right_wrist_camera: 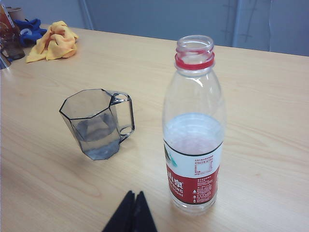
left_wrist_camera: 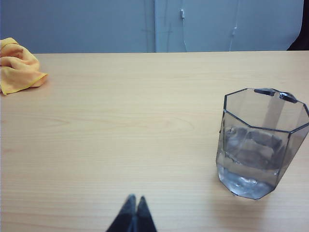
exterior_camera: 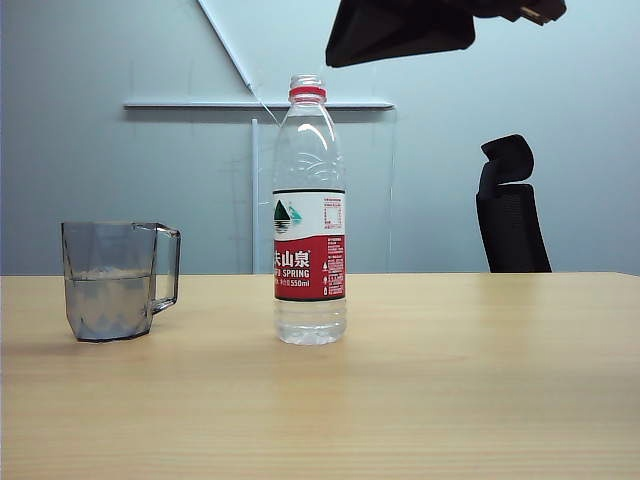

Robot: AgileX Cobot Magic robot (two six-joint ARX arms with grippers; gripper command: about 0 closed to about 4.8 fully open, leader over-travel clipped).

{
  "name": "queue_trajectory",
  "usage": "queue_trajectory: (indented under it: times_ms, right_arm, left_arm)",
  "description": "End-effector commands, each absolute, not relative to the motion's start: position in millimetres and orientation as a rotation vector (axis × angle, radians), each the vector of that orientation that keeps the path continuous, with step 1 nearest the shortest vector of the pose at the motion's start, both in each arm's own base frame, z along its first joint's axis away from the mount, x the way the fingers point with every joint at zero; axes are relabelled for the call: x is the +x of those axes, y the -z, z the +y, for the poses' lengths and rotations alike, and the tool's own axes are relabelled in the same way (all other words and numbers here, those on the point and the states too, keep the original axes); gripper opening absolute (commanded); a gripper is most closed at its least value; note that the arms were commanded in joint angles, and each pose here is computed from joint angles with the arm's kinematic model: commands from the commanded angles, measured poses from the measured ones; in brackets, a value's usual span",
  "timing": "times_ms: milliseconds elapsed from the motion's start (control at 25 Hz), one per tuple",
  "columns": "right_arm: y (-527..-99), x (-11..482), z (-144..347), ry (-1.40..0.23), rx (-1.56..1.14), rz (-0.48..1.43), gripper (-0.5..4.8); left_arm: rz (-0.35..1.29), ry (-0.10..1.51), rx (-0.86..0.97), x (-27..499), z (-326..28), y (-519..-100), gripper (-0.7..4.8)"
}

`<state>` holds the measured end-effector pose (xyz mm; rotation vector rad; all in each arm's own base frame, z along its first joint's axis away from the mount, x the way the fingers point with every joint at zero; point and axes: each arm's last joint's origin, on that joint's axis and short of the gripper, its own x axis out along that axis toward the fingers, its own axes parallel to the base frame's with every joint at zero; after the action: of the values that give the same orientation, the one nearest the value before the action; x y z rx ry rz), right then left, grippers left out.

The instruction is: Pick up the mineral water bottle on the table and pour water into the mug until it's half full.

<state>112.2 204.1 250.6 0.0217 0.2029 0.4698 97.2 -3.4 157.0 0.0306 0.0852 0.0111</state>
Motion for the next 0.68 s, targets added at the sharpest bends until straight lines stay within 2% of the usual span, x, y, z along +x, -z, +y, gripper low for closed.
queue_trajectory:
  times_ms: [40, 321, 521, 681]
  right_arm:
    - [-254, 112, 204, -0.471, 0.038, 0.19, -0.06]
    - [-256, 113, 202, -0.417, 0.006, 0.164, -0.07]
    - [-268, 129, 181, -0.323, -0.084, 0.105, -0.07]
    - [-278, 151, 139, -0.434, -0.11, 0.127, -0.07]
  left_arm:
    - [0.07, -0.01, 0.027, 97, -4, -159, -0.02]
    - [0.07, -0.01, 0.027, 97, -4, -159, -0.02]
    - [0.07, -0.01, 0.027, 97, -4, -159, -0.02]
    - [0.07, -0.01, 0.027, 97, -4, -159, -0.02]
